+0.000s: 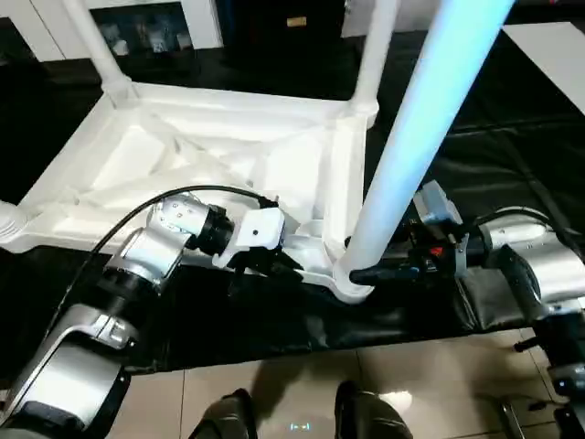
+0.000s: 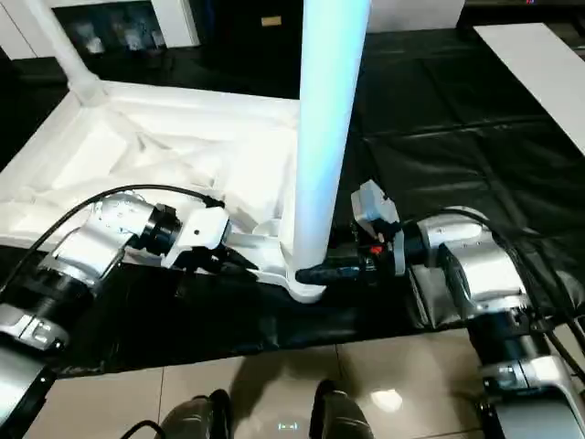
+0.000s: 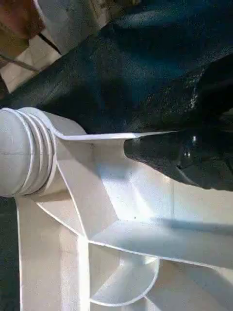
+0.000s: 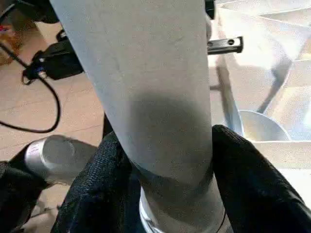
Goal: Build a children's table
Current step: Rotate leg to tighten
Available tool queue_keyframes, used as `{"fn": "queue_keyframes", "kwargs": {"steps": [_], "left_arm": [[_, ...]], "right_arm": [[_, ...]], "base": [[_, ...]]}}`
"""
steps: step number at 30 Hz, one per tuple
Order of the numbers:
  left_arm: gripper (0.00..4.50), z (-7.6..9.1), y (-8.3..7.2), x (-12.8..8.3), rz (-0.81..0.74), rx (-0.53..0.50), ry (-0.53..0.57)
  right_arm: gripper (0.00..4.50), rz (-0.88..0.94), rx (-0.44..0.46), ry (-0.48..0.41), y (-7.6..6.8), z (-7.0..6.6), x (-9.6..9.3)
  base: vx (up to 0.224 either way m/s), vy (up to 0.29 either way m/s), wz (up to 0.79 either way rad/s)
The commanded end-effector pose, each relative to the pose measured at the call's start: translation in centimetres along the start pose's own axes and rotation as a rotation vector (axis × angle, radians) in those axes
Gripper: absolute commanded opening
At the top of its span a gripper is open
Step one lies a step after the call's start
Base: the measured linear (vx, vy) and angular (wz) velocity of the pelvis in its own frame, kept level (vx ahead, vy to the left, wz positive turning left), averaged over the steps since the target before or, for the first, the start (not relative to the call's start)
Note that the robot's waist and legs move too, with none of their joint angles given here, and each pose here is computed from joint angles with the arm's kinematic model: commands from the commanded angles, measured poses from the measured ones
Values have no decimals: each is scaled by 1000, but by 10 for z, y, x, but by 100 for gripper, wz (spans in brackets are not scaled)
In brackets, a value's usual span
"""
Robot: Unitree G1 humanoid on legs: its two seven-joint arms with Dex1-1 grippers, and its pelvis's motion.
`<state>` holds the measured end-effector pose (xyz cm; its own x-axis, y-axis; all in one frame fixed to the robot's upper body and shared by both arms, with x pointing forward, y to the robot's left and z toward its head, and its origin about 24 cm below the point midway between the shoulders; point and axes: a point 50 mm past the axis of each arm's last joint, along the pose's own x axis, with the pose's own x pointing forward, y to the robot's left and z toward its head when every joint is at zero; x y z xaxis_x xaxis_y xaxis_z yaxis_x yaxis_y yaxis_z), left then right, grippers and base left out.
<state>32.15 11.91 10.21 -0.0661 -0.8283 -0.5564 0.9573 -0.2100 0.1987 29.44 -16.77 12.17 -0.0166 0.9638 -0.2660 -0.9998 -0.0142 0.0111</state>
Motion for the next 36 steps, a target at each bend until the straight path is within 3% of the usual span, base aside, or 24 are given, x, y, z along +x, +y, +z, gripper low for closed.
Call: {"fn": "queue_keyframes", "kwargs": {"steps": [1, 6, 11, 15, 18, 22, 23, 26, 29, 30, 33, 36], "left_arm": [[0, 5, 2, 4, -27, 36, 14], [0, 2, 2, 3, -19, 30, 9], [0, 4, 5, 4, 61, -16, -27], [0, 9, 14, 8, 226, -127, -39], [0, 17, 21, 17, 337, -178, -58], [0, 24, 28, 24, 442, -219, -70], [0, 33, 36, 34, 527, -268, -102], [0, 45, 45, 45, 638, -308, -127], [0, 47, 46, 46, 640, -299, -121], [0, 45, 45, 45, 626, -281, -103], [0, 42, 42, 42, 606, -259, -77], [0, 25, 32, 30, 549, -221, -18]], "right_arm": [[218, 69, -2, 4, 4, -1, 4], [202, 99, 23, -6, 6, -1, 5], [200, 67, 101, -81, 10, 1, 13], [200, -169, 139, -84, 4, -2, 35], [200, -423, 195, -132, -11, 1, 54], [200, -571, 241, -149, -19, 3, 67], [200, -708, 295, -169, -28, 7, 81], [199, -854, 355, -200, -37, 15, 98], [199, -860, 312, -204, -37, 19, 99], [255, -855, 288, -206, -36, 18, 96], [278, -847, 271, -217, -35, 16, 90], [313, -837, 223, -206, -31, 5, 60]], "base": [[0, 0, 0], [0, 0, 0], [0, 0, 0], [0, 0, 0], [0, 0, 0], [0, 0, 0], [0, 0, 0], [0, 0, 0], [0, 0, 0], [0, 0, 0], [0, 0, 0], [0, 0, 0]]}}
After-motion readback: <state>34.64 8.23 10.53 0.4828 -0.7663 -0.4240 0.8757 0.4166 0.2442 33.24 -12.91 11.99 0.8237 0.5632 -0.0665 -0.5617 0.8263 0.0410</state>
